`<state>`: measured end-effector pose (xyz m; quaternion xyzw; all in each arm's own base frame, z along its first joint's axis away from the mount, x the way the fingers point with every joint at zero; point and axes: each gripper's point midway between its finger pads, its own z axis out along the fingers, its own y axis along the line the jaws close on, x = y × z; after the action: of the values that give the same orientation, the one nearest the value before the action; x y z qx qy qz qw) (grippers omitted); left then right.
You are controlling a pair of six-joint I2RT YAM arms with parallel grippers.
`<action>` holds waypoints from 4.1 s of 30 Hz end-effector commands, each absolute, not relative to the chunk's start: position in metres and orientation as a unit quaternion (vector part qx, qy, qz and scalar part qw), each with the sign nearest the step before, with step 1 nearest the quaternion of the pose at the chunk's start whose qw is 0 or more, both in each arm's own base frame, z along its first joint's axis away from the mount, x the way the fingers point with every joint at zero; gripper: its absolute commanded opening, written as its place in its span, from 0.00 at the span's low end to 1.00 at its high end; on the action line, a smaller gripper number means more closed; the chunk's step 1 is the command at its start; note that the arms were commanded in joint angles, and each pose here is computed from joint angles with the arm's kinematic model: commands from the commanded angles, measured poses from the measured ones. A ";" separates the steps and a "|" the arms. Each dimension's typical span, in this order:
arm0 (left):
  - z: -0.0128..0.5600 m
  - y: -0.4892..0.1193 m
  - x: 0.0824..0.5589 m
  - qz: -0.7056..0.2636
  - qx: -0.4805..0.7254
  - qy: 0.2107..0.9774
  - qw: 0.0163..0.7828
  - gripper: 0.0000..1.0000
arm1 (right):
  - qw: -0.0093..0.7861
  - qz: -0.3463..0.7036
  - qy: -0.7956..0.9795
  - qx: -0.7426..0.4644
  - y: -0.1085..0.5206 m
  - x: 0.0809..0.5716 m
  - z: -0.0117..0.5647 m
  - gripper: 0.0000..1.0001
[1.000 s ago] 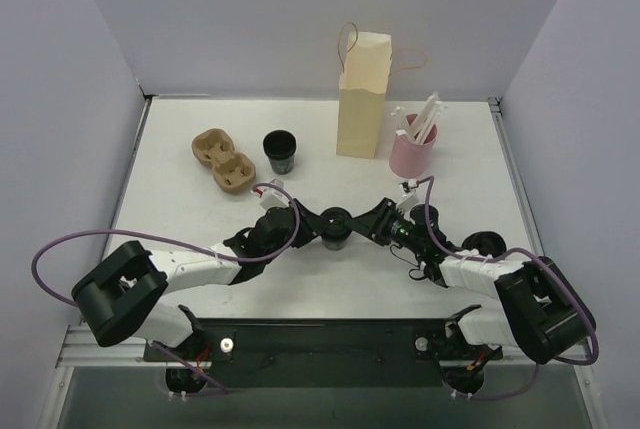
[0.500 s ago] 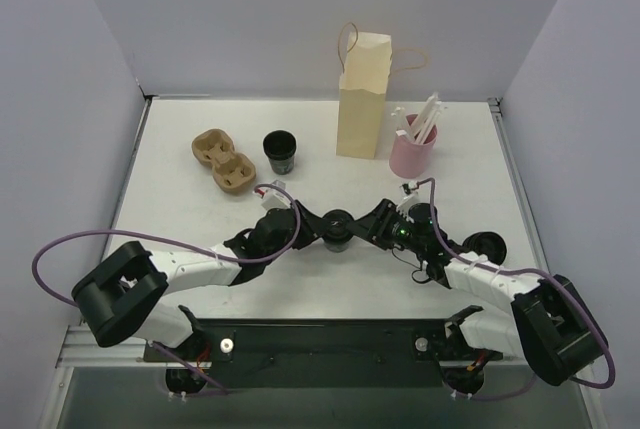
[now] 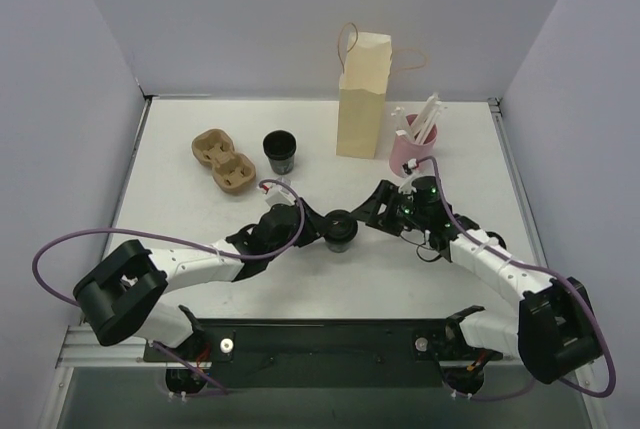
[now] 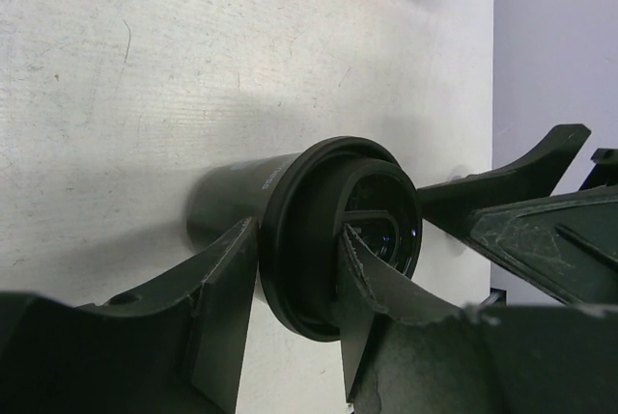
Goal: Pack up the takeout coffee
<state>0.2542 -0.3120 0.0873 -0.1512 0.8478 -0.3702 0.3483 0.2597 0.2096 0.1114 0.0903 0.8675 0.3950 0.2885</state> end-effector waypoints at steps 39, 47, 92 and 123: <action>-0.077 -0.190 0.146 -0.066 -0.105 0.980 0.158 0.45 | 0.160 0.328 0.924 0.113 0.176 0.199 -0.038 0.22; -0.070 -0.195 0.150 -0.075 -0.104 0.978 0.166 0.45 | 0.147 0.291 0.936 0.134 0.165 0.184 -0.052 0.19; -0.050 -0.232 0.192 -0.108 0.040 0.975 0.190 0.45 | 0.239 0.373 0.895 0.043 0.192 0.268 0.086 0.25; -0.083 -0.216 0.172 -0.103 0.003 0.981 0.165 0.45 | 0.169 0.360 0.902 0.170 0.166 0.198 -0.032 0.14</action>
<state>0.2825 -0.3391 0.0857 -0.0632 0.8352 -0.3925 0.3799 0.2716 0.1986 0.0824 0.1008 0.8040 0.4984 0.3083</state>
